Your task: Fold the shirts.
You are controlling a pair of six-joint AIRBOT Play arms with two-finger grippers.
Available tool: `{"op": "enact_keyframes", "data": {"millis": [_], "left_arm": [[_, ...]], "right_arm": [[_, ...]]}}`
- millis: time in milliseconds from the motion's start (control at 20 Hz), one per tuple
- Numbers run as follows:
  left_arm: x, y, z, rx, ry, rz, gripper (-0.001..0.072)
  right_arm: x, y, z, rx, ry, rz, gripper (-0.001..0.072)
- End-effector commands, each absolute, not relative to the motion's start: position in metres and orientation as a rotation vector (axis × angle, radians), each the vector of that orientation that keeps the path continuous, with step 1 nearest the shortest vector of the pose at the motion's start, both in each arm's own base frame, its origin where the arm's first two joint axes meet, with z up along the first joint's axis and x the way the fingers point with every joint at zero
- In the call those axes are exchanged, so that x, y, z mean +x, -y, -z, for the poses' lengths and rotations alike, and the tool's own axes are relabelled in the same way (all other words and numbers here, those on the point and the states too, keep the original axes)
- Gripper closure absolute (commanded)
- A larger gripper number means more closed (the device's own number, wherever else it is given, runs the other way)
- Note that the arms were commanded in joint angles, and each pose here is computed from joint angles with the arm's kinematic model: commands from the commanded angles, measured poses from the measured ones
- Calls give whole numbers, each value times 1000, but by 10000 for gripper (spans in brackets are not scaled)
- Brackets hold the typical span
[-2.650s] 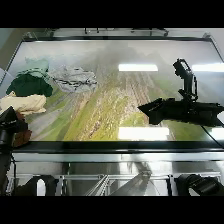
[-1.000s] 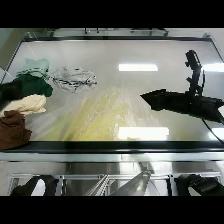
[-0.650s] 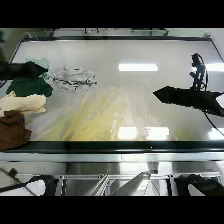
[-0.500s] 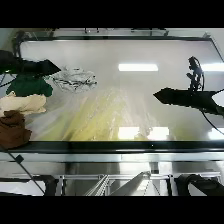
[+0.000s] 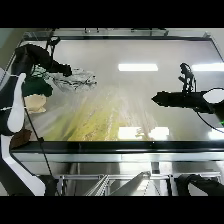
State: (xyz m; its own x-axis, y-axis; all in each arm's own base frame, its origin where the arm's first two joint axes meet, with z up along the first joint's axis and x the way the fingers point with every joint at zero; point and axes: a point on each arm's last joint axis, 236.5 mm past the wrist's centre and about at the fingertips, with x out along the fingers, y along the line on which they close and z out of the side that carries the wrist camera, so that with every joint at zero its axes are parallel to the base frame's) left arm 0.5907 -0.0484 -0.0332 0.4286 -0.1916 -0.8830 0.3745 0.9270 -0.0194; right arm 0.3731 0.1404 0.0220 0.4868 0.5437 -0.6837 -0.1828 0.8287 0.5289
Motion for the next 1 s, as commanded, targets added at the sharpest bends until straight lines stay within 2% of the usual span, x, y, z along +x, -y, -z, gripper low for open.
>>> {"op": "enact_keyframes", "data": {"millis": [0,250,300,350,400,450,500,600,700,850,950], "left_arm": [[605,58,68,248,-1092,344,-4],[597,60,107,237,-1162,354,1],[595,62,111,238,-1176,359,25],[591,66,115,241,-1192,369,153],[588,71,115,245,-1200,379,344],[586,75,113,248,-1203,387,568],[584,83,106,257,-1201,401,691],[581,108,77,255,-1162,443,682],[565,152,29,181,-1119,547,682],[489,249,-51,-67,-1147,908,682],[427,297,-65,-136,-1233,1093,682]], "right_arm": [[373,-140,-19,415,-976,-458,694],[373,-140,-19,415,-976,-458,694],[373,-140,-19,415,-976,-458,694],[373,-140,-19,415,-976,-457,694],[373,-140,-19,416,-976,-457,694],[373,-140,-19,416,-976,-457,694],[373,-140,-19,415,-976,-458,694],[373,-140,-19,415,-976,-458,694],[374,-139,-19,402,-970,-462,695],[381,-115,-23,429,-957,-416,695],[376,-96,-22,479,-994,-391,695]]}}
